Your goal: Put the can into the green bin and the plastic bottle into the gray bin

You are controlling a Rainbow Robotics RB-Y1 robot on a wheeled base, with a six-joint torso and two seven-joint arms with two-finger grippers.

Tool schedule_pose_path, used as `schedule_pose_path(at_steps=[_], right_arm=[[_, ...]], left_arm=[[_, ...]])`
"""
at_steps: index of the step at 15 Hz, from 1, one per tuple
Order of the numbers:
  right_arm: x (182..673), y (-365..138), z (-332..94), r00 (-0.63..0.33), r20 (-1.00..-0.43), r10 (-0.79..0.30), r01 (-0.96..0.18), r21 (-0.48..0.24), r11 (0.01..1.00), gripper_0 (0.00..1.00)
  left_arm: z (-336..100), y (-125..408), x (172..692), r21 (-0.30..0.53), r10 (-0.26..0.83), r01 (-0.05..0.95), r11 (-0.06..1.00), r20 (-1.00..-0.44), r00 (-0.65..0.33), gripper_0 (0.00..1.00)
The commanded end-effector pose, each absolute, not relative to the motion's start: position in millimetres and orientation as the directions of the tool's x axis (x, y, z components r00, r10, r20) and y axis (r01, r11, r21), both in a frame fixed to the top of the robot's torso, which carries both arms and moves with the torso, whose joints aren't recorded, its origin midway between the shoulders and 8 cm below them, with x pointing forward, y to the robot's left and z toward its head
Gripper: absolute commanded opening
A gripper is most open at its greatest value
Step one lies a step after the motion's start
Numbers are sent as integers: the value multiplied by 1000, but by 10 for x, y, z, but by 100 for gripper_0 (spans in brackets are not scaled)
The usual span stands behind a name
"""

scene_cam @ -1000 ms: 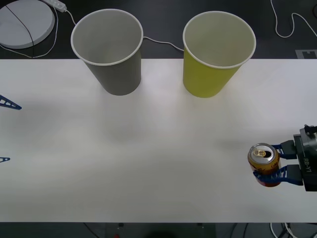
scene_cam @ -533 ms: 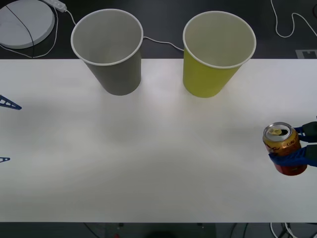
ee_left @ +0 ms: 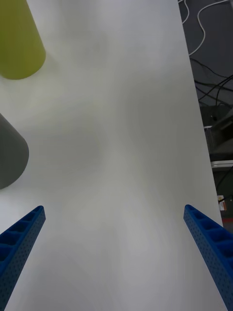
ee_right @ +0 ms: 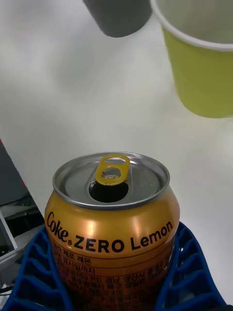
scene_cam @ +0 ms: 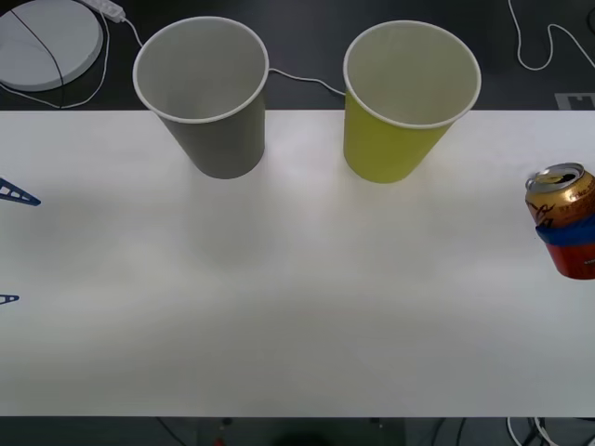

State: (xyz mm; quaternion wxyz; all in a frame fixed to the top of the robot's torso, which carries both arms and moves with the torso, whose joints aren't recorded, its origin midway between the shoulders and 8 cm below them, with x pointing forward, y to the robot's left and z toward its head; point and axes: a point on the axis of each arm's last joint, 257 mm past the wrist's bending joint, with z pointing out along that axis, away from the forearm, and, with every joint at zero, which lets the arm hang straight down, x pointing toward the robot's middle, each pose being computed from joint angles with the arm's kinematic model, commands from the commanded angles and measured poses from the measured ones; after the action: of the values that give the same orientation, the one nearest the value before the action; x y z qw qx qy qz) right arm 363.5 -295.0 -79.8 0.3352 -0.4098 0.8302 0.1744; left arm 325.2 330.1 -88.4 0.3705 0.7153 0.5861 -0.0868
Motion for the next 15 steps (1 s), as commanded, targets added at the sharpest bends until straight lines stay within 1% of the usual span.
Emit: schedule_pose_path(at_steps=[1,3,5,6,9,12,15], right_arm=[[3752,-3051,-602,-521,-665,-535,-727,17,687,0],[3831,-3138,-427,-556,-634,-538,-684,-19,729,0],[3904,-3125,-308,-559,-603,-569,-685,-51,727,0],[3978,-3092,-227,-555,-578,-598,-699,-66,712,0],[4315,-2882,109,-502,-587,-635,-718,-125,684,0],[4593,-2692,225,-494,-558,-666,-730,-151,667,0],[4877,-2554,326,-464,-543,-700,-724,-223,653,0]], left_arm=[[-884,3301,3252,428,774,903,-38,-559,298,100],[-884,3301,3252,428,774,903,-38,-559,298,100],[-884,3301,3252,428,774,903,-38,-559,298,100],[-884,3301,3252,428,774,903,-38,-559,298,100],[-884,3301,3252,428,774,903,-38,-559,298,100],[-884,3301,3252,428,774,903,-38,-559,298,100],[-884,3301,3252,428,774,903,-38,-559,298,100]])
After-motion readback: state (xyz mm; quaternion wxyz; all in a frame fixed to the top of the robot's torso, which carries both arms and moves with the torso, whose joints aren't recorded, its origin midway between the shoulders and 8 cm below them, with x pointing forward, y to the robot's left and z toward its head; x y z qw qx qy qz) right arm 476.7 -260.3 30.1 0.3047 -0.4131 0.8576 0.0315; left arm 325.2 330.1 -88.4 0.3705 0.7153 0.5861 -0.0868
